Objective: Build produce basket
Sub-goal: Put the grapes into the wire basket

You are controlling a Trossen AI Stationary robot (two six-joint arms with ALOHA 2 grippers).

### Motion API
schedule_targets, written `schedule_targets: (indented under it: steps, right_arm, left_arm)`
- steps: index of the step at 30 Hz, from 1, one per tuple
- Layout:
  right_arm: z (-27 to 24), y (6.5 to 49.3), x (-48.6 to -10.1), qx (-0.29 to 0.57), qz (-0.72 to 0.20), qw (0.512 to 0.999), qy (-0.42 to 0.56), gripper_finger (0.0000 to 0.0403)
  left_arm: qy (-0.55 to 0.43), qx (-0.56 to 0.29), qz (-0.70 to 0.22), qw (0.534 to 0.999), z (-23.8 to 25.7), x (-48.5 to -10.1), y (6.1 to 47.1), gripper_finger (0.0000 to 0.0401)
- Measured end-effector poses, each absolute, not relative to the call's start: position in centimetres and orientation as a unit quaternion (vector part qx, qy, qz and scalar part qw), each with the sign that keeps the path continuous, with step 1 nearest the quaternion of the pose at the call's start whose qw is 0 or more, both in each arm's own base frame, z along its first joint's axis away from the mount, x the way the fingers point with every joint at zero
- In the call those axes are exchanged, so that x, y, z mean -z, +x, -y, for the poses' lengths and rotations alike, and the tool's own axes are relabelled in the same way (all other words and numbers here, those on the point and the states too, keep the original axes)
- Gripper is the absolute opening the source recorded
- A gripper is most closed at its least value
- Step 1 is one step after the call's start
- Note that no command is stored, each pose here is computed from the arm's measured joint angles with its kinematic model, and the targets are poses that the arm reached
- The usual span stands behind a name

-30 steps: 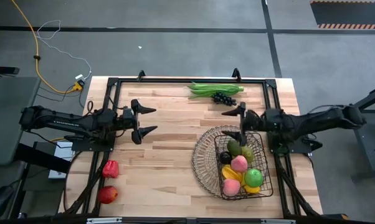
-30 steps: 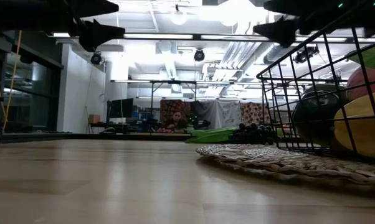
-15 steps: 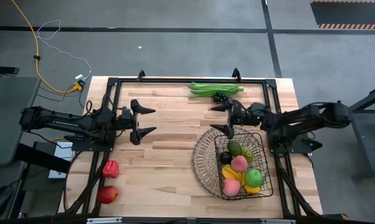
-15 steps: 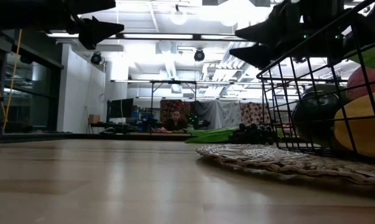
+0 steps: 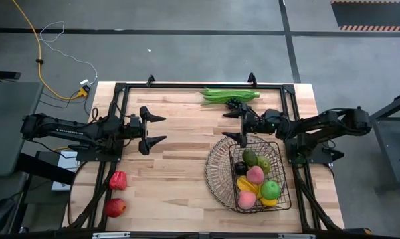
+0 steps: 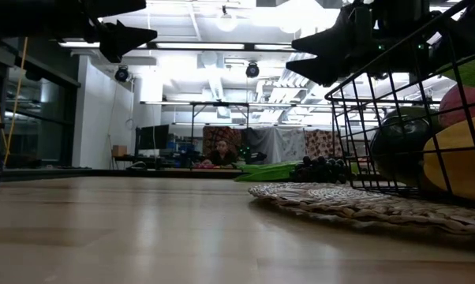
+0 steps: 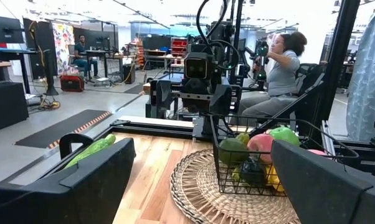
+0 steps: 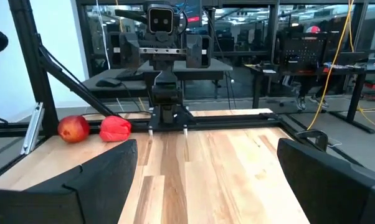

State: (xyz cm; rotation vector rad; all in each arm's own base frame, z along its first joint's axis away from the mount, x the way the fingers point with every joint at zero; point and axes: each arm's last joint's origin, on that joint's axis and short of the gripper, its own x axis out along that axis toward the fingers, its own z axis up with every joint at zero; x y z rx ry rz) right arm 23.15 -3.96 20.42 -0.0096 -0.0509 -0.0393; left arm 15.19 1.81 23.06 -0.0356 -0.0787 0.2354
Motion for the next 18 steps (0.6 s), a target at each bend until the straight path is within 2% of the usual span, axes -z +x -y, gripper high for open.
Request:
schedule_targets:
  steps: [6,8,13,18]
  right_arm:
    - [4.0,23.2,-20.4,0.021,0.025,0.999,0.006,0.0376]
    - [4.1,23.1,-20.4,0.044,0.025,0.999,0.010,0.0376]
    - [5.3,23.1,-19.9,0.192,-0.007,0.980,0.053,0.0376]
    - [7.4,23.7,-19.7,0.342,-0.149,0.923,0.093,0.0376]
  left_arm:
    - [-0.018,-0.118,0.039,0.992,-1.8,-23.1,15.2,0.0367]
    - [-0.018,-0.118,0.039,0.992,-1.8,-23.1,15.2,0.0367]
    - [-0.017,-0.119,0.039,0.992,-1.8,-23.0,15.2,0.0367]
    - [-0.018,-0.133,0.038,0.990,-1.9,-23.0,15.2,0.0367]
